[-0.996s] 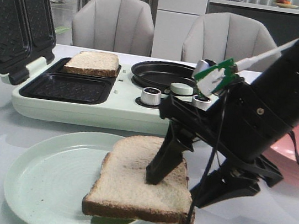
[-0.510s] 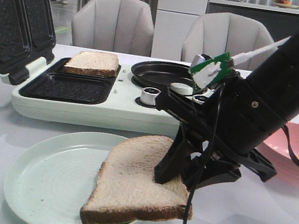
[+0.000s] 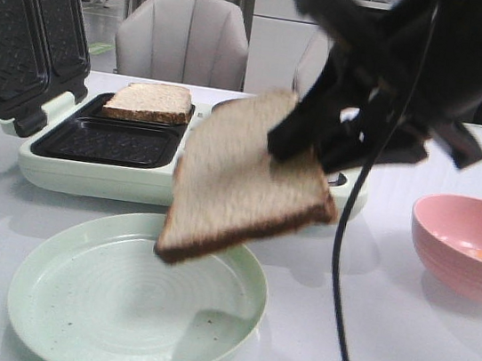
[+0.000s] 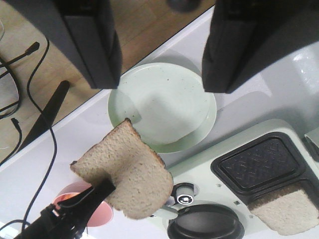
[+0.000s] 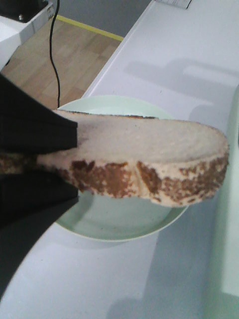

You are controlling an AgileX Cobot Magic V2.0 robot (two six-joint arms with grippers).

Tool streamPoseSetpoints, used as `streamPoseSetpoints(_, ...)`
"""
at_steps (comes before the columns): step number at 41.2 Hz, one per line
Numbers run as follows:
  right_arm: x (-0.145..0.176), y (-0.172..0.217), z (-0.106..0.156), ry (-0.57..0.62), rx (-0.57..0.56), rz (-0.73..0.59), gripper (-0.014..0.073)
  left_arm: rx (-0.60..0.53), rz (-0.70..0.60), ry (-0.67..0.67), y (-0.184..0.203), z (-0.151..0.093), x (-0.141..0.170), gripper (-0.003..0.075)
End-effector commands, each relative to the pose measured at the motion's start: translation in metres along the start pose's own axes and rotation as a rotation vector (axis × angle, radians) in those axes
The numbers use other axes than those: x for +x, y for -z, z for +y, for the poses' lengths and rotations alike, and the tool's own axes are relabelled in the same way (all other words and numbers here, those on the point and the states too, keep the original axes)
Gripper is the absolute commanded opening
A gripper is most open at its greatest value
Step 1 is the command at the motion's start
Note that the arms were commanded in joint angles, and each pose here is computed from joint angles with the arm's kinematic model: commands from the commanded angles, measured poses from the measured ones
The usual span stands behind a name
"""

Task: Make breakfast with bread and shrimp
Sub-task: 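Lift the bread with the right gripper and lay it on the grill plate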

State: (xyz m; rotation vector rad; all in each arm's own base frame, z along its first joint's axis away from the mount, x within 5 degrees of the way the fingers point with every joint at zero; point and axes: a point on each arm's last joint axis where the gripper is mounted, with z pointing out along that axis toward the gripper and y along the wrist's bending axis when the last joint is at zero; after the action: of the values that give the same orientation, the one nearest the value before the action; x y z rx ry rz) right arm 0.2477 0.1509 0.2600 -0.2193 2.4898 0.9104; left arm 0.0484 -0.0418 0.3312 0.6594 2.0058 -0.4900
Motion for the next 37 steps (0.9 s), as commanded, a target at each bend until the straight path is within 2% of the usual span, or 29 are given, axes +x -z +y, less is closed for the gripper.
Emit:
streamPoseSetpoints(1,-0.017,0.022,0.019,0.015,-0.052,-0.135,0.0043,0.010,-0.099,0.004,0.004,-0.001,-0.014,0.0422)
streamPoseSetpoints(9,-0.049,0.022,0.034,0.011,-0.104,-0.222,0.0043,0.011,-0.103,0.004,0.004,-0.001,-0.014,0.0422)
streamPoseSetpoints(16,-0.087,0.001,0.041,-0.002,-0.138,-0.247,0.0043,0.011,-0.103,0.004,0.004,-0.001,-0.014,0.0422)
streamPoseSetpoints(26,-0.130,-0.058,0.057,0.026,-0.192,-0.238,0.0043,0.011,-0.103,0.004,0.004,-0.001,-0.014,0.0422)
streamPoseSetpoints(34,-0.147,-0.104,0.059,0.031,-0.222,-0.215,0.0050,0.011,-0.103,0.004,0.004,-0.001,-0.014,0.0422)
streamPoseSetpoints(37,-0.149,-0.120,0.055,0.027,-0.218,-0.204,0.0083,0.011,-0.103,0.004,0.004,-0.001,-0.014,0.0422)
